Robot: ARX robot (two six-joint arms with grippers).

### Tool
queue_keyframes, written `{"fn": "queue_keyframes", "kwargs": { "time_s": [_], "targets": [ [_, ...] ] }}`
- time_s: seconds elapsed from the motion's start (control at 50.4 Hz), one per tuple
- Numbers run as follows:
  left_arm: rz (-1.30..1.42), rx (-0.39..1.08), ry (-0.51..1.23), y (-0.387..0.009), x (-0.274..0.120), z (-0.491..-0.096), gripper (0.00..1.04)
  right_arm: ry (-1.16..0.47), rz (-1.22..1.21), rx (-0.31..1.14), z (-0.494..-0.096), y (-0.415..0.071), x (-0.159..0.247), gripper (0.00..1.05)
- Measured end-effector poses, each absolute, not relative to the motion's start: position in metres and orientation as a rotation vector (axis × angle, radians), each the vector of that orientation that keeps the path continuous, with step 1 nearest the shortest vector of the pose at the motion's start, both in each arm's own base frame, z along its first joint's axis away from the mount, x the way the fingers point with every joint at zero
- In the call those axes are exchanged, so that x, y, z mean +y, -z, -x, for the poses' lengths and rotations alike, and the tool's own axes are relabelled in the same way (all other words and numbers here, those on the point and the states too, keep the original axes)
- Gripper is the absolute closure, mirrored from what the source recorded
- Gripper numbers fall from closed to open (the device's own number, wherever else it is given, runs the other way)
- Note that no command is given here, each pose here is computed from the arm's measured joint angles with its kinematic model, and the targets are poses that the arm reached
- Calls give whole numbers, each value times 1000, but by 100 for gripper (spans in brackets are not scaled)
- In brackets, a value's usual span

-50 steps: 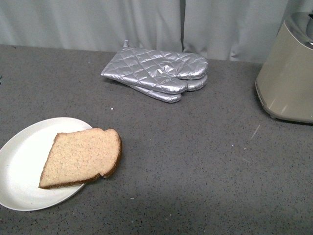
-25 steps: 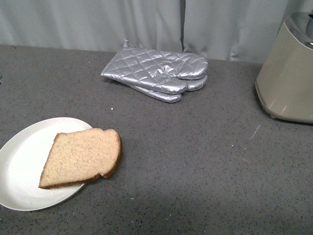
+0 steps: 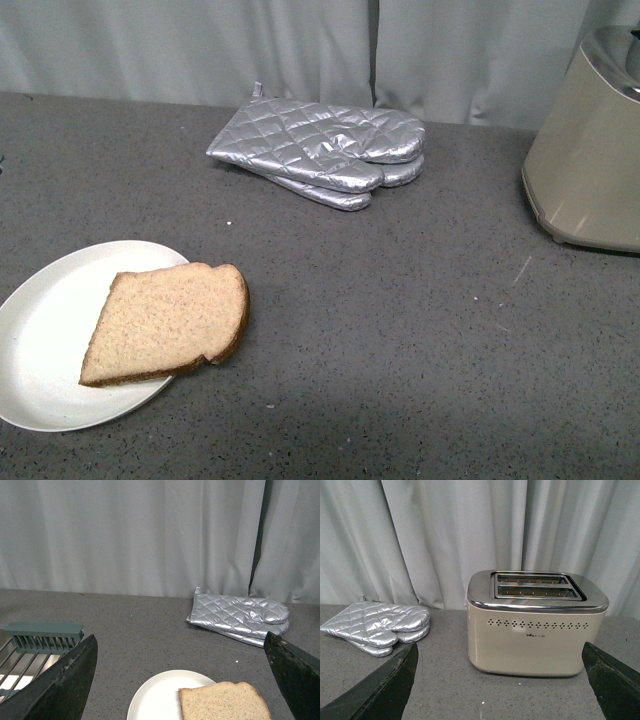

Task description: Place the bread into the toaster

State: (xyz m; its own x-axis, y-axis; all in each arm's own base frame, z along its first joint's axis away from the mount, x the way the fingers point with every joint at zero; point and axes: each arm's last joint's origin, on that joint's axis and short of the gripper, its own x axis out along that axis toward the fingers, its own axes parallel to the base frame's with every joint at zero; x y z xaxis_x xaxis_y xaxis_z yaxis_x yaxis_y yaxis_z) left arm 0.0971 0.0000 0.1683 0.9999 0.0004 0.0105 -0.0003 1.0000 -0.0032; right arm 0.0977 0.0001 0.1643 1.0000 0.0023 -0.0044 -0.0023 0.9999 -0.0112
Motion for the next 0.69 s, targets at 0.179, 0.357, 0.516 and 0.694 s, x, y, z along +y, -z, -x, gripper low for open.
{"fn": "queue_keyframes", "kwargs": {
  "time_s": [0.179,0.357,0.516,0.694],
  "targets": [
    [3,-10,0,-168,0,-97,7,-2,11,4,-98,-164,0,9],
    [3,-10,0,-168,0,-97,7,-2,11,4,-98,-164,0,9],
    [3,-10,0,-168,0,-97,7,-2,11,4,-98,-164,0,9],
    [3,-10,0,-168,0,-97,7,-2,11,4,-98,-164,0,9]
  ]
}}
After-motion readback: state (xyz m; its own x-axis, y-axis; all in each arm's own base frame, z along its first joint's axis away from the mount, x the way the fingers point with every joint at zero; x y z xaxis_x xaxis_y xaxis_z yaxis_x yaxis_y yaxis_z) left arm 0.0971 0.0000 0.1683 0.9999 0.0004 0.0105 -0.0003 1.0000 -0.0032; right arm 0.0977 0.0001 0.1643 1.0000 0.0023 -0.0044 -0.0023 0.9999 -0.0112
